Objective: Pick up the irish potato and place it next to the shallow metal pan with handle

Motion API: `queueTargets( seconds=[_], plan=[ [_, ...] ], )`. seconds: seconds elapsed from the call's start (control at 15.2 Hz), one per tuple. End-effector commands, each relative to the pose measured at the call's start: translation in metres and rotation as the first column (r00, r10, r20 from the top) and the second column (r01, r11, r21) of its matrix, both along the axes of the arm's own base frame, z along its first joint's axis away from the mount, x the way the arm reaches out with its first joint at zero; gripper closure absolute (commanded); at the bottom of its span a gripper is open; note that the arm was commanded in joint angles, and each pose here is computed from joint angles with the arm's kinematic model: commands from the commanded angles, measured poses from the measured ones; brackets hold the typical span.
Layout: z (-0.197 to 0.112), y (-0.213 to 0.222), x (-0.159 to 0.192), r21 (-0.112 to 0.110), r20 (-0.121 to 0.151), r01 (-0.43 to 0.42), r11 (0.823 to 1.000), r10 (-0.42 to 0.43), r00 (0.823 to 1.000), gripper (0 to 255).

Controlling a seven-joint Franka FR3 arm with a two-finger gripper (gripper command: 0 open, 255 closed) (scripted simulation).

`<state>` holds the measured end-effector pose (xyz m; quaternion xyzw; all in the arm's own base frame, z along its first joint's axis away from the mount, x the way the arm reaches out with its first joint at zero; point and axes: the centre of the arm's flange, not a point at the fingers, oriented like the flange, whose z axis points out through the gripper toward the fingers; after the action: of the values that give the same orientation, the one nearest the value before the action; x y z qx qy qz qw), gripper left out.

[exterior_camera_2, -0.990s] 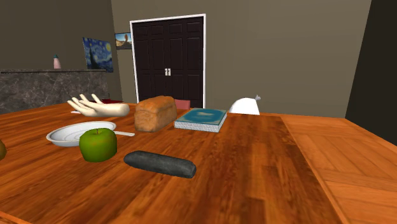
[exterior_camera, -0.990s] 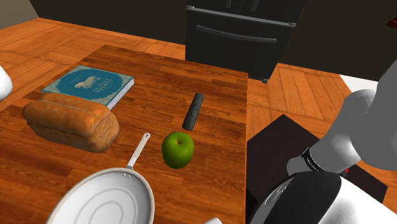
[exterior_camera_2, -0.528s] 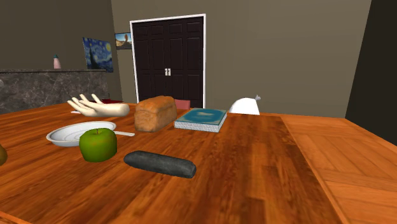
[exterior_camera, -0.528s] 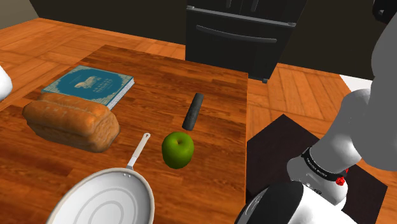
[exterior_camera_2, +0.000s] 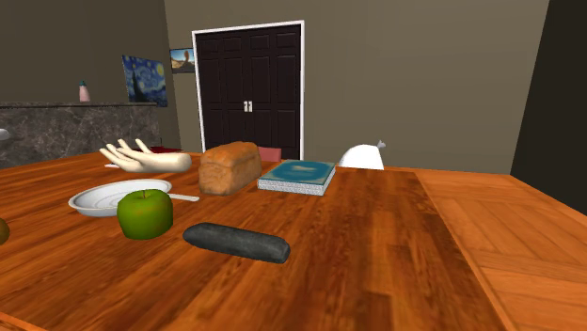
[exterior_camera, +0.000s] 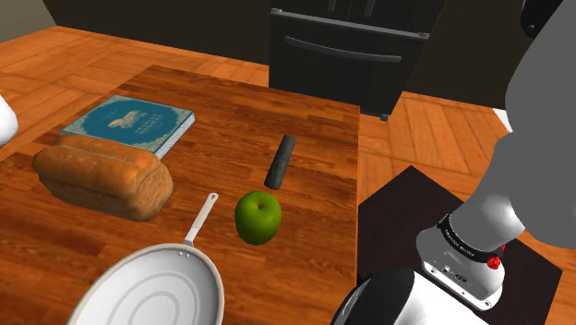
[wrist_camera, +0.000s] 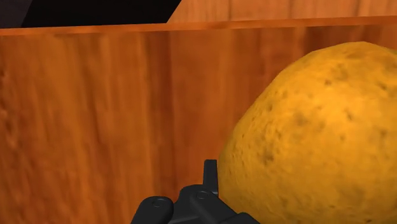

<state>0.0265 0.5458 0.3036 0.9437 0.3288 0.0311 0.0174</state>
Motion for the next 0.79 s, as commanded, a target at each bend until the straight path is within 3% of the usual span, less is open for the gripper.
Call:
queueTargets(
  seconds=[0.0,0.13,0.2,0.53,0.73],
  plan=[
    [-0.002,0.000,0.001,-0.003,-0.002,0.000,1.000,0.000,1.000,255],
    [-0.002,0.000,0.001,-0.003,-0.002,0.000,1.000,0.000,1.000,255],
    [-0.002,-0.001,0.001,-0.003,-0.002,0.000,1.000,0.000,1.000,0],
    [-0.002,0.000,0.001,-0.003,-0.002,0.000,1.000,0.000,1.000,0],
    [0.037,0.000,-0.002,-0.003,-0.002,0.000,1.000,0.000,1.000,0]
  ],
)
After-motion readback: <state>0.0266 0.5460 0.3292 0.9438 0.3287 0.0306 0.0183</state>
